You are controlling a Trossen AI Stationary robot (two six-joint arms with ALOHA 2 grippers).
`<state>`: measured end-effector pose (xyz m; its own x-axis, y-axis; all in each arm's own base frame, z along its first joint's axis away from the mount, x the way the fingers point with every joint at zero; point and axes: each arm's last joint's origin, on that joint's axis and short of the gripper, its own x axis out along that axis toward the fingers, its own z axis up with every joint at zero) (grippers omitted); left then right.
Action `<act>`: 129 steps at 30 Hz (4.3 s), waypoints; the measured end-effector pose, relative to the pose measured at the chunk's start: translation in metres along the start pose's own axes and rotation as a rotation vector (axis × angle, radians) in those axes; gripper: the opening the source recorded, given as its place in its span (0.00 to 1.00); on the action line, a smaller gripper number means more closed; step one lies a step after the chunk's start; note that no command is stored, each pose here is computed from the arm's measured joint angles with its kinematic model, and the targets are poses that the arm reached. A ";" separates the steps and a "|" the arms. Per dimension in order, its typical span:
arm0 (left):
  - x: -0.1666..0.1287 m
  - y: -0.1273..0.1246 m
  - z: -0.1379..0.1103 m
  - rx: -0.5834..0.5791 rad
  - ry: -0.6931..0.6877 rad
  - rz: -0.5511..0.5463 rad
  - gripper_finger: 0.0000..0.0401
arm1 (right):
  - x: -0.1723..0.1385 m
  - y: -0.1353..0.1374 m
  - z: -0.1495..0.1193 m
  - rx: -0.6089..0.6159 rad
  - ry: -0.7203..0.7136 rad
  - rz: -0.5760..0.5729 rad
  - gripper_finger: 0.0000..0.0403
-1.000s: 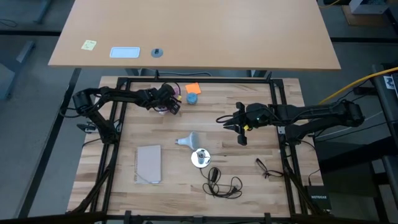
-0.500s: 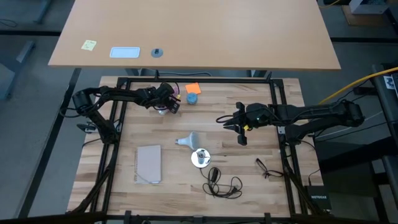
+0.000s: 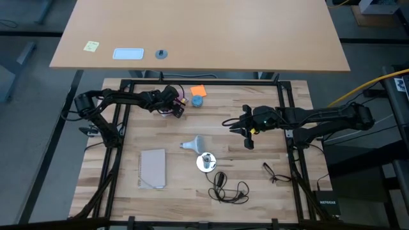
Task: Screw lightbulb
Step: Move the pink stapler to the top left of the table, then move the brown notebook to the top left of the table
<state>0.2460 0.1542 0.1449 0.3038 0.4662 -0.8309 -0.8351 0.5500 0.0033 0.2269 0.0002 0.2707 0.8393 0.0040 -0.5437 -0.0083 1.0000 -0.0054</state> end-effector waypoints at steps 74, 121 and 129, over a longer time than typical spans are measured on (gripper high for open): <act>-0.134 -0.125 -0.190 0.272 0.627 -0.290 0.65 | 0.000 0.000 0.000 0.004 0.004 -0.003 0.12; -0.127 -0.074 -0.116 0.144 0.412 -0.028 0.65 | 0.000 0.000 0.000 0.004 0.004 0.006 0.12; -0.145 -0.085 -0.145 0.144 0.604 -0.139 0.65 | 0.000 0.000 0.000 0.004 0.004 0.006 0.12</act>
<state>0.2067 -0.0603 0.1845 0.0575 -0.0659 -0.9962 -0.7237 0.6846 -0.0871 0.2268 0.0004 0.2703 0.8372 0.0098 -0.5468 -0.0112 0.9999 0.0008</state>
